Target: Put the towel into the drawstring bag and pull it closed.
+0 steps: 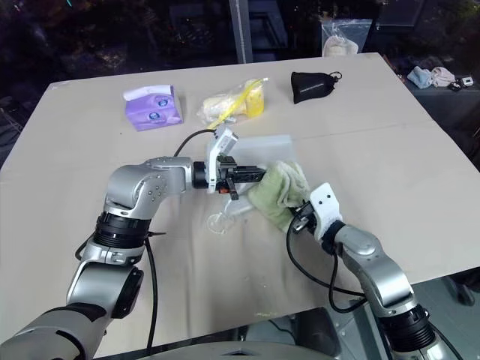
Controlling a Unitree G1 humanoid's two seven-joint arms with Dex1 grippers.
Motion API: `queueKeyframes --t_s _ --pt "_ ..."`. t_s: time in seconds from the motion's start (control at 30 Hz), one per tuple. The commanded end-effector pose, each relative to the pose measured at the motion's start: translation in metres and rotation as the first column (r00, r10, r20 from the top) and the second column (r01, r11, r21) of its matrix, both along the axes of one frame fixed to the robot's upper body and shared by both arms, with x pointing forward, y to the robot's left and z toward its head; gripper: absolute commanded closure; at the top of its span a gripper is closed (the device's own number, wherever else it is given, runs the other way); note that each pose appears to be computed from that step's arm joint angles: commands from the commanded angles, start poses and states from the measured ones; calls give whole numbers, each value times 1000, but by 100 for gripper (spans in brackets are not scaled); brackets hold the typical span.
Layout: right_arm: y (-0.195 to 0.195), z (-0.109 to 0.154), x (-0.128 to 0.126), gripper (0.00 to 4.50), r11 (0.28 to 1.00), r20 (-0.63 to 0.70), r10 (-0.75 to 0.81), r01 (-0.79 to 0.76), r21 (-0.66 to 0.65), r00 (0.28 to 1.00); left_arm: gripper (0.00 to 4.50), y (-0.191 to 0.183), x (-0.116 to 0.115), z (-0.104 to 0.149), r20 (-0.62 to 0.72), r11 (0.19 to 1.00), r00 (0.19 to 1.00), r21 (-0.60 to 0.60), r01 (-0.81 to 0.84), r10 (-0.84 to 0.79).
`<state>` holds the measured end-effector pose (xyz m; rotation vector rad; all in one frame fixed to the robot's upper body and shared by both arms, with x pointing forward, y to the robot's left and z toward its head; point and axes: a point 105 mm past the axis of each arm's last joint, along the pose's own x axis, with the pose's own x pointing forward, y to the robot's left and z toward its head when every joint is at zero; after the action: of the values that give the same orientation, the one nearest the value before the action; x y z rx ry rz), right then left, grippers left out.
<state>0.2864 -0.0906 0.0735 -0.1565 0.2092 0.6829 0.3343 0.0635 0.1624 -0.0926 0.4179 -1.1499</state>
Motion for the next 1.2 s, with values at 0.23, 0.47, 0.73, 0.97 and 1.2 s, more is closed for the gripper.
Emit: queueKeyframes --t_s 0.23,0.47,0.73,0.97,1.2 --pt "-21 -7 13 450 908 176 57 23 -419 983 446 3 -2 24 89 997 996 -67 -25 31" --pt "6 -4 23 450 739 282 296 -32 -673 913 446 -14 -11 16 67 997 998 -71 7 -2" --pt "15 2 25 450 633 335 425 -12 -774 841 446 -19 2 24 86 991 994 -116 -63 73" --pt "21 16 28 450 599 392 480 33 -800 785 446 -20 4 23 79 985 989 -130 -110 121" --pt "27 15 28 450 519 365 577 18 -855 730 446 -25 1 28 100 983 988 -155 -98 115"
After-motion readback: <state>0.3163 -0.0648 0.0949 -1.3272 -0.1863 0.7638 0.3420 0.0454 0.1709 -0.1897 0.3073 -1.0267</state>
